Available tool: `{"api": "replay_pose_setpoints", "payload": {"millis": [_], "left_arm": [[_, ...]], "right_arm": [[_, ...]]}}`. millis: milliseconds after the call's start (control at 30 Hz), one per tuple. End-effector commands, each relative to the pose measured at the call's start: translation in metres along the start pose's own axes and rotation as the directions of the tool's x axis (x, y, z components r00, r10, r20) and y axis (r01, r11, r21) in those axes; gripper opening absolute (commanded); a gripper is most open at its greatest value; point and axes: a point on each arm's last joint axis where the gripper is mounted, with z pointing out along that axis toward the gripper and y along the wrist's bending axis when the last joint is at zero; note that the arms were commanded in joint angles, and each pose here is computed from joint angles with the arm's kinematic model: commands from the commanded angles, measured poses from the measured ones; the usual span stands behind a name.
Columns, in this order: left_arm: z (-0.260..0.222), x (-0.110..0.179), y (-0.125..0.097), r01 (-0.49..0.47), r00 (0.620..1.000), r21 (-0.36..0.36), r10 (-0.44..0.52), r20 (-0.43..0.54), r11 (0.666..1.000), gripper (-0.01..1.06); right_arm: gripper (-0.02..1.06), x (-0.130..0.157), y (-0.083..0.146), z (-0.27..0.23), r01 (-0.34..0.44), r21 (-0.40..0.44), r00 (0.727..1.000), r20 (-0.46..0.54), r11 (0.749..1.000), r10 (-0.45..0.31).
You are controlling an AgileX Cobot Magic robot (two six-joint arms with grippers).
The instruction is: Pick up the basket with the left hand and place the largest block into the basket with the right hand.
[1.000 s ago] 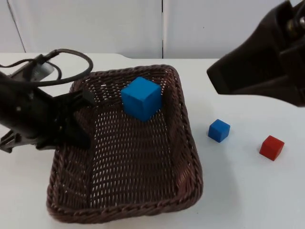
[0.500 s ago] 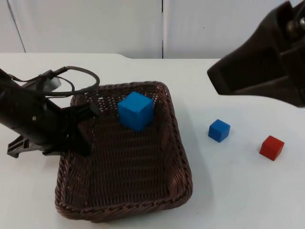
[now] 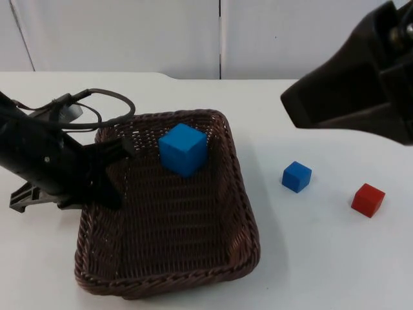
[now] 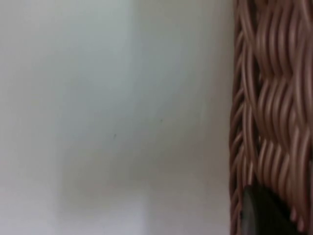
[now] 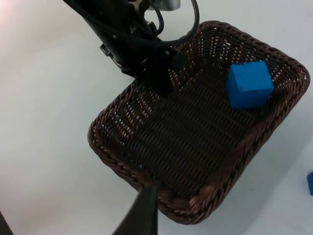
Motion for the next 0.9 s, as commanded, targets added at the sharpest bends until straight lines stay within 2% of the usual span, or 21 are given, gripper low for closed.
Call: {"api": "replay_pose_setpoints", "payload": {"millis": [0,233,333,467,500,567,633,733,867], "left_arm": [[-0.001,-0.004,-0.002,0.015,0.999,-0.009,-0.015,0.039,1.000,0.00],[-0.001,-0.004,-0.002,-0.004,0.999,-0.010,0.005,0.037,1.000,0.00],[-0.001,-0.004,-0.002,0.000,0.999,-0.007,0.000,0.037,1.000,0.04],[-0.001,-0.002,-0.005,0.009,1.000,0.020,-0.009,0.017,1.000,0.46],[-0.001,-0.002,-0.005,0.009,1.000,0.020,-0.009,0.017,1.000,0.46],[-0.002,-0.001,-0.004,-0.023,1.000,0.022,0.023,-0.002,0.999,0.80],[-0.003,-0.001,-0.004,-0.025,1.000,0.022,0.026,-0.001,0.999,1.05],[-0.007,-0.003,-0.006,-0.036,0.999,0.020,0.036,0.016,0.999,1.05],[-0.026,-0.010,-0.012,-0.109,0.990,-0.013,0.110,0.093,0.994,1.05]], "right_arm": [[0.88,0.000,0.001,-0.002,0.005,-0.005,1.000,0.010,1.000,-0.005],[0.88,0.000,0.001,-0.002,0.003,-0.006,1.000,0.009,1.000,-0.003],[0.88,0.000,0.001,-0.002,0.003,-0.006,1.000,0.009,1.000,-0.003],[0.88,0.000,0.001,-0.002,0.027,-0.005,1.000,0.009,1.000,-0.027],[0.88,0.000,0.001,-0.002,0.027,-0.005,1.000,0.009,1.000,-0.027],[0.88,0.000,0.001,-0.002,0.046,-0.005,0.999,0.010,0.999,-0.046],[0.88,0.000,0.001,-0.002,0.055,-0.005,0.998,0.010,0.998,-0.055],[0.88,0.000,0.001,-0.002,0.058,-0.004,0.998,0.012,0.998,-0.058],[0.88,-0.001,0.001,-0.002,0.063,-0.005,0.998,0.018,0.998,-0.063]]}}
